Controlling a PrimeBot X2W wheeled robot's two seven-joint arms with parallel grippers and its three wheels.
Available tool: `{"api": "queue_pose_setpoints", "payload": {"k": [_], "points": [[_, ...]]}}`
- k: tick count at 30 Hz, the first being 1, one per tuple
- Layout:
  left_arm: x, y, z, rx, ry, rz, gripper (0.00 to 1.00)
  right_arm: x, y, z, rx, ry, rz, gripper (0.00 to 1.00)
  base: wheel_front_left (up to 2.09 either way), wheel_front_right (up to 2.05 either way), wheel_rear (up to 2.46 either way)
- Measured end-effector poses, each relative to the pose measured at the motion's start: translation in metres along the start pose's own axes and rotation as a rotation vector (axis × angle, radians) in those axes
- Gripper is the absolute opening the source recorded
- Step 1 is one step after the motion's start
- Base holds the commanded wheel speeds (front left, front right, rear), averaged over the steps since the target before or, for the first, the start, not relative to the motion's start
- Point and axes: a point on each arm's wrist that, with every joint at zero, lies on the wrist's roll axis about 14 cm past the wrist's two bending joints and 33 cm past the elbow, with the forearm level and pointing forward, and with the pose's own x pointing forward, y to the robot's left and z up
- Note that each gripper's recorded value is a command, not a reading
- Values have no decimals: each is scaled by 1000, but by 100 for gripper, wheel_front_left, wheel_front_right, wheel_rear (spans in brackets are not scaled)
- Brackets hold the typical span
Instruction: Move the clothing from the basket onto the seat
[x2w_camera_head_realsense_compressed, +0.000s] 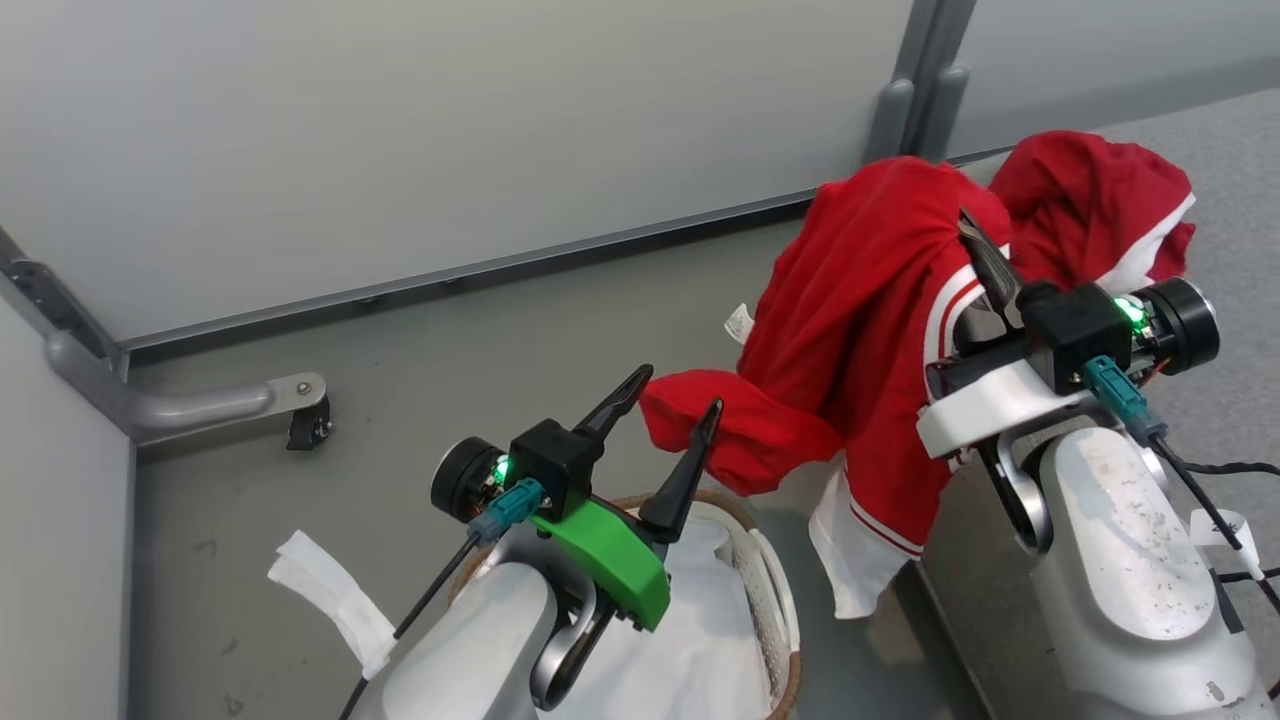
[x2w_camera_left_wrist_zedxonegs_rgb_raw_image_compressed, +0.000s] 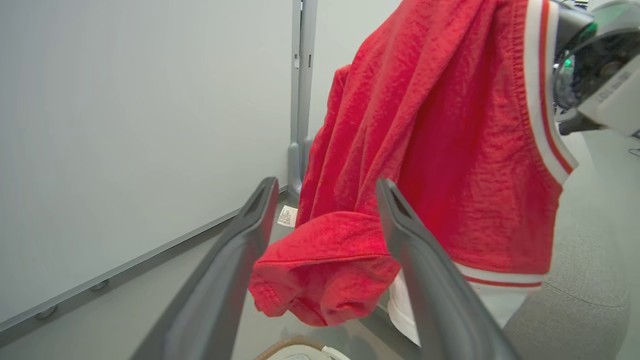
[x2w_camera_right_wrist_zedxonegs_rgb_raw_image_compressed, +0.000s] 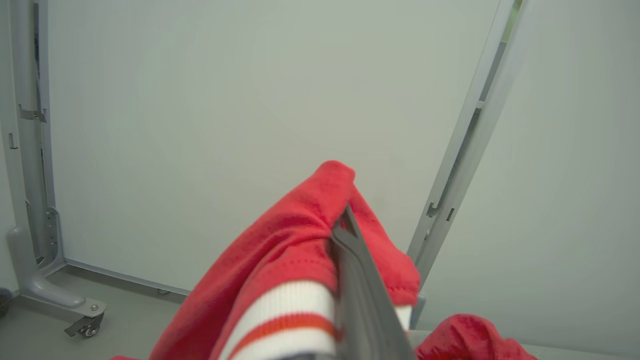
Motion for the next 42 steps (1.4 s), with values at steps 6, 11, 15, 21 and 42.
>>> {"api": "queue_pose_setpoints", "payload": {"k": [6,11,15,21,42], "points": [[10,-19,-13,-18,26,-64,100,-19,-31,-2,-54,23,-67,0,0,0,0],[19,-38,-22,-24,48,-129,100,-39,-57,-8,-92,58,-128,0,0,0,0],[26,-50,-31,-34,67,-176,100,-51,-75,-8,-118,72,-174,0,0,0,0],[34,-64,-43,-52,92,-230,100,-63,-94,-12,-142,101,-227,0,0,0,0],[48,-43,-66,-80,119,-228,100,4,-186,79,-472,-127,-317,0,0,0,0]]}}
